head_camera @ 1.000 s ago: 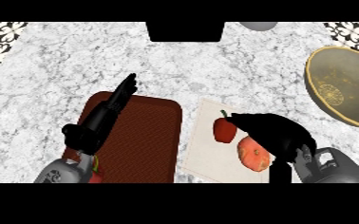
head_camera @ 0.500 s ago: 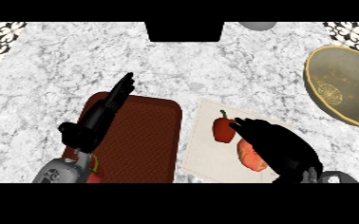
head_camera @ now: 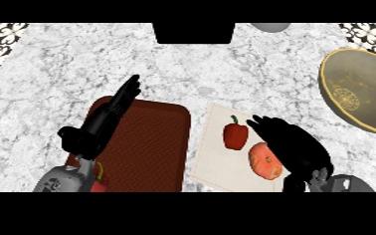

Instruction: Pick the squash from the placemat and place it in the bowl

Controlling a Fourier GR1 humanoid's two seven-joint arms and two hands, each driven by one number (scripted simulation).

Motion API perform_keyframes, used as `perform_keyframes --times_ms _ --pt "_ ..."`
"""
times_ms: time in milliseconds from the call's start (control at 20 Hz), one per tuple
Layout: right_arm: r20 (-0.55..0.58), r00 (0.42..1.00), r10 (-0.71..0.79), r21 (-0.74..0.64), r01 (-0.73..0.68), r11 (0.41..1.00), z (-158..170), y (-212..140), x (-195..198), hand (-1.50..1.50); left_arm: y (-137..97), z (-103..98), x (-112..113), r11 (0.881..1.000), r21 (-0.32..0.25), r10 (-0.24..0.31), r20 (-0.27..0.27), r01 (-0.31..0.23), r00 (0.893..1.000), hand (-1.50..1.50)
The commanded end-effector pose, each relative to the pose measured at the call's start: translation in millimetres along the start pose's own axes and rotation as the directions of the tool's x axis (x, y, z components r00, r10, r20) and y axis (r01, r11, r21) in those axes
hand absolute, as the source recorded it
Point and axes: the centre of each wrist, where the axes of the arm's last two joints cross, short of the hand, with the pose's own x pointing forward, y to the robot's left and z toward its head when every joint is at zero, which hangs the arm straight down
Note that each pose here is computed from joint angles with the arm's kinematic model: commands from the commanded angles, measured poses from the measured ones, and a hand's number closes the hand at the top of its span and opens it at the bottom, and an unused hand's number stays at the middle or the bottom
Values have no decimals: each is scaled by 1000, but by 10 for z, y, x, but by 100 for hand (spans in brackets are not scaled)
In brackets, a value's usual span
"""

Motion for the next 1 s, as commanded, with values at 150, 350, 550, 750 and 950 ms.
perform_keyframes --times_ms 150,350,550,750,950 --pt "-18 1000 -16 39 17 999 -245 125 -70 -150 33 91 -237 1000 -8 -10 7 10 1000 0" --pt "-25 1000 -11 54 12 998 -287 300 -248 -150 -106 -35 51 1000 15 -5 9 5 1000 0" --pt "7 1000 -18 36 18 999 -472 572 -160 -150 19 50 11 1000 4 8 3 -8 1000 0" --pt "96 995 -33 20 31 999 -505 552 -216 150 123 84 -27 1000 6 3 16 -3 1000 0" --pt "122 992 -18 -66 26 997 -576 382 -256 150 -78 -55 -31 1000 4 -17 -12 17 1000 0"
